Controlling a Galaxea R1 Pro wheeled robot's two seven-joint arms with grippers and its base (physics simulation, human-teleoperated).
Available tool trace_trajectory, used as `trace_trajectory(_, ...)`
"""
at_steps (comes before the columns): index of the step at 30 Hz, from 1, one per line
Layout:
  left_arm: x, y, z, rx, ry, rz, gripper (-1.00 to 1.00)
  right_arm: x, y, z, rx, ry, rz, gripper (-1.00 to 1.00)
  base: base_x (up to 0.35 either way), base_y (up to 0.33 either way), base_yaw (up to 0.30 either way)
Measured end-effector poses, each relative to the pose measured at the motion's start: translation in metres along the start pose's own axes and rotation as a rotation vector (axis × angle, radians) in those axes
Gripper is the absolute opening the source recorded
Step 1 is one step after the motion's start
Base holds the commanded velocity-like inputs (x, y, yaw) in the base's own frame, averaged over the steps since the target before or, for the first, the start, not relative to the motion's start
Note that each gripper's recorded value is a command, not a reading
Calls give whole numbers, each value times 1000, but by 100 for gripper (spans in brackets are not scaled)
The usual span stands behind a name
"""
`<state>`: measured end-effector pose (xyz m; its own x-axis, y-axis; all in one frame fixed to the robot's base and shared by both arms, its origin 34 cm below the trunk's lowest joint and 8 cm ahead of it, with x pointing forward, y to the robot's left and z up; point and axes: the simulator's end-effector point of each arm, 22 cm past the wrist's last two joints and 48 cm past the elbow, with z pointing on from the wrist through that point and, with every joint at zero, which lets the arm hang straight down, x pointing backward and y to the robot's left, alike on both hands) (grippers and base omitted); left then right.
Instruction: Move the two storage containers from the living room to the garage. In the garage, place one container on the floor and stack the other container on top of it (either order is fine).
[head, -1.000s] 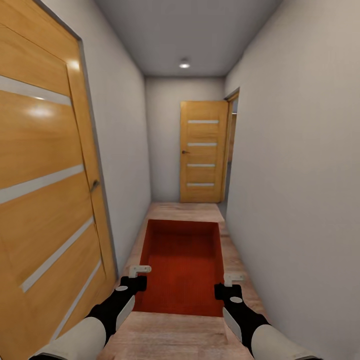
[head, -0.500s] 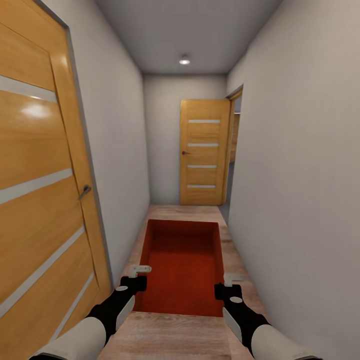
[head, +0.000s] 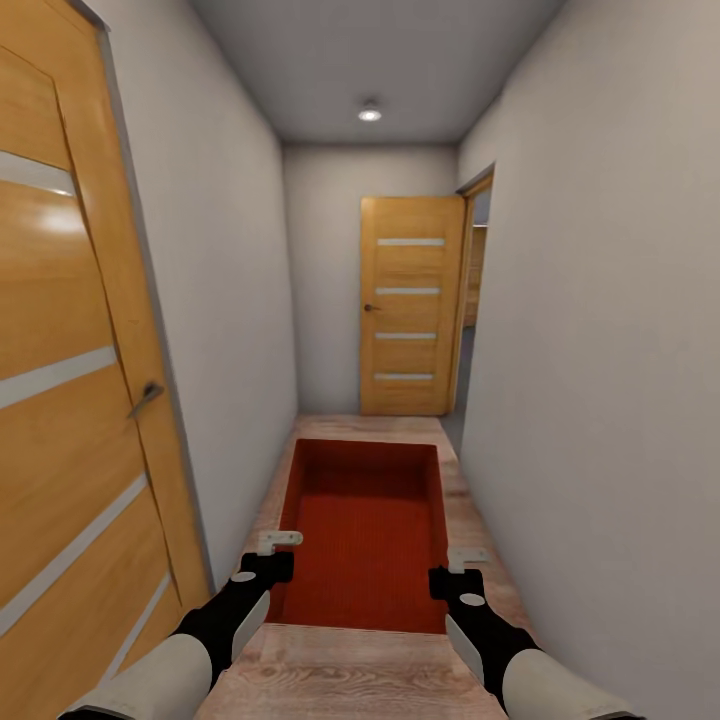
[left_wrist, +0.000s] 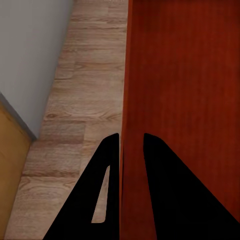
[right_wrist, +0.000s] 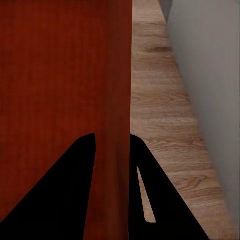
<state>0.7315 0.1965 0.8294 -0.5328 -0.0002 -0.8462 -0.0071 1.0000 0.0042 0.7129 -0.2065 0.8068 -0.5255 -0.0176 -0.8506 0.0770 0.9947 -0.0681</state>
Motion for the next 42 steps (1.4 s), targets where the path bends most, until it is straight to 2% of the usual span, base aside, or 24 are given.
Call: trace_trajectory(42, 0, 0, 0, 0, 0, 0, -100, 0, 0, 0, 0, 0, 0, -100, 324, 0, 0)
